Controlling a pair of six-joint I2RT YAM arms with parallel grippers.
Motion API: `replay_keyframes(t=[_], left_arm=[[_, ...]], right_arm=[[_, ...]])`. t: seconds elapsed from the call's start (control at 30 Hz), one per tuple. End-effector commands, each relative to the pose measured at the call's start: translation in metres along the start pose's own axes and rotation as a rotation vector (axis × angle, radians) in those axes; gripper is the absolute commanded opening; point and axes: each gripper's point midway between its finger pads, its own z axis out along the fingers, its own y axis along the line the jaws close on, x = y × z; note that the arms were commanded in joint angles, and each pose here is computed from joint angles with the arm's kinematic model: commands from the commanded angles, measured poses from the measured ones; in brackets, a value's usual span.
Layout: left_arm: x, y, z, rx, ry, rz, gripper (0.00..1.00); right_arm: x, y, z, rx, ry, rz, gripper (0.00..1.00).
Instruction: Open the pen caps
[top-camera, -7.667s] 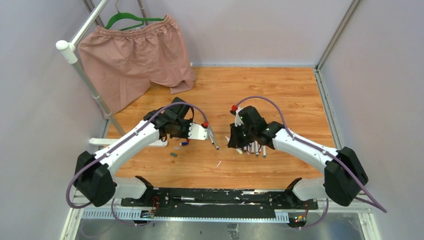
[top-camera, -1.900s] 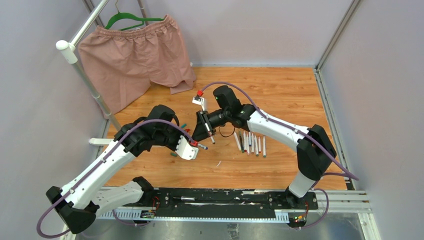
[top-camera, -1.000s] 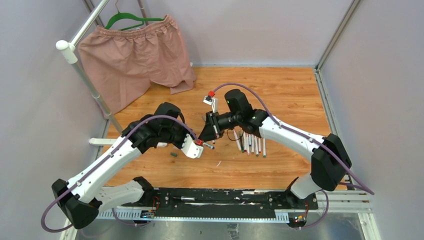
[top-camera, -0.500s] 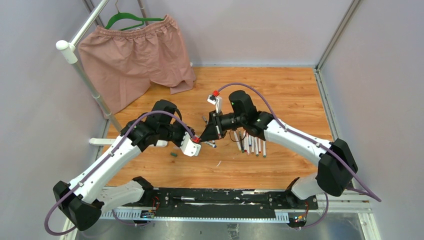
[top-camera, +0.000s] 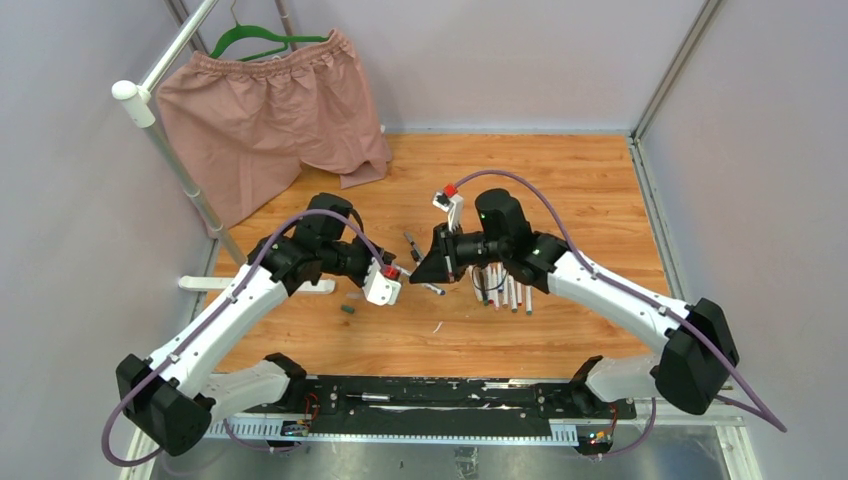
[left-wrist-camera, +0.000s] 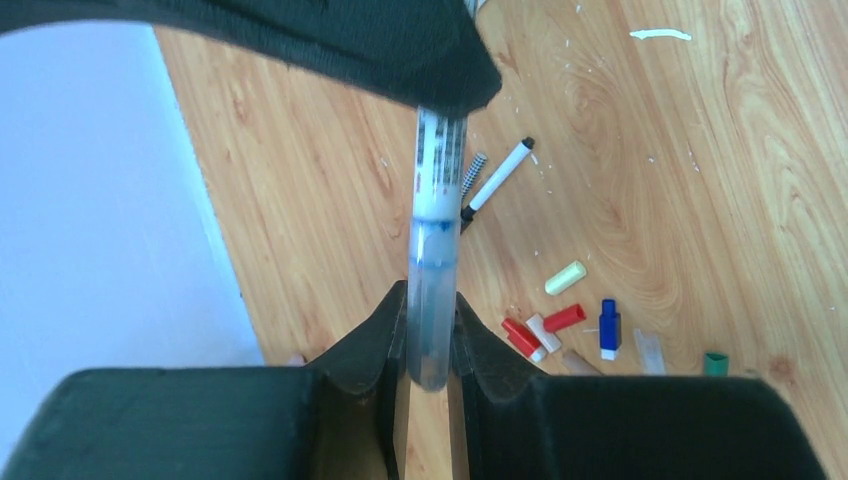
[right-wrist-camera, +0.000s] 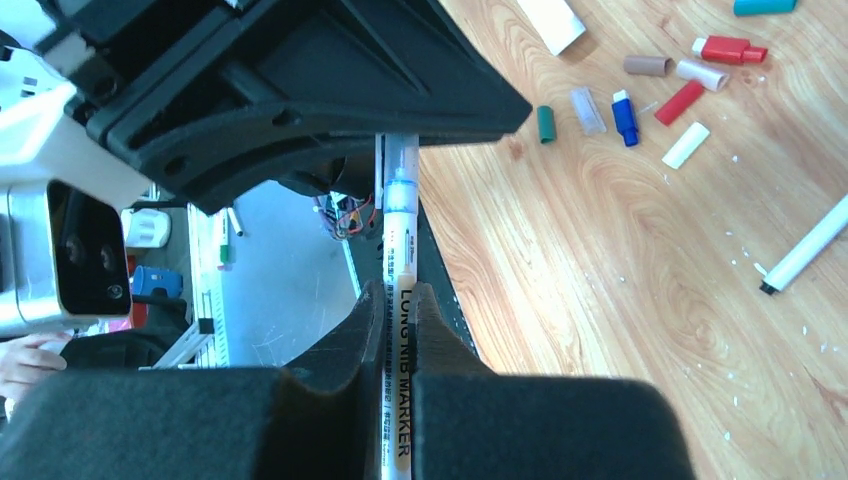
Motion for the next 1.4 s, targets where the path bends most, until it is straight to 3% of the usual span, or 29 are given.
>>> replay_keyframes(t=[0.0,0.17,0.2,0.27,0.4,0.63,0.9,1.2,1.37], left_arm=[[0.106,-0.004,-0.058,-0.039,0.517,-0.11,0.0],[0.104,-0.002,-0.061,-0.051,0.505,-0.108,0.0],[0.101,-0.002,-0.06,-0.056,0.487,-0.113,0.04],[0.089,-0.003,-0.059,-0.069,0.432,-0.123,0.41],[0.056,-0.009,-0.057,-0.081,0.304,-0.103,0.79],[0.001,-0.028,-0.037,-0.034,0.156,-0.054,1.0],[-0.011,-0.03,-0.034,-0.011,0.123,-0.053,0.97],[-0.002,-0.032,-0.029,0.021,0.186,0.052,0.67],[0.001,-0.026,-0.029,0.021,0.207,0.036,0.57]], right_arm=[[0.093,0.019,-0.046,-0.048,0.325,0.247,0.0],[0.094,0.018,-0.049,-0.031,0.323,0.241,0.0],[0.092,0.017,-0.048,-0.03,0.324,0.242,0.0],[0.088,0.015,-0.045,-0.025,0.322,0.234,0.0],[0.08,0.01,-0.038,-0.012,0.315,0.225,0.0],[0.041,0.005,-0.012,-0.032,0.218,0.202,0.0],[-0.002,0.009,0.017,-0.098,0.102,0.262,0.0],[-0.025,0.016,0.034,-0.18,0.058,0.338,0.0],[-0.022,0.015,0.038,-0.183,0.065,0.361,0.0]])
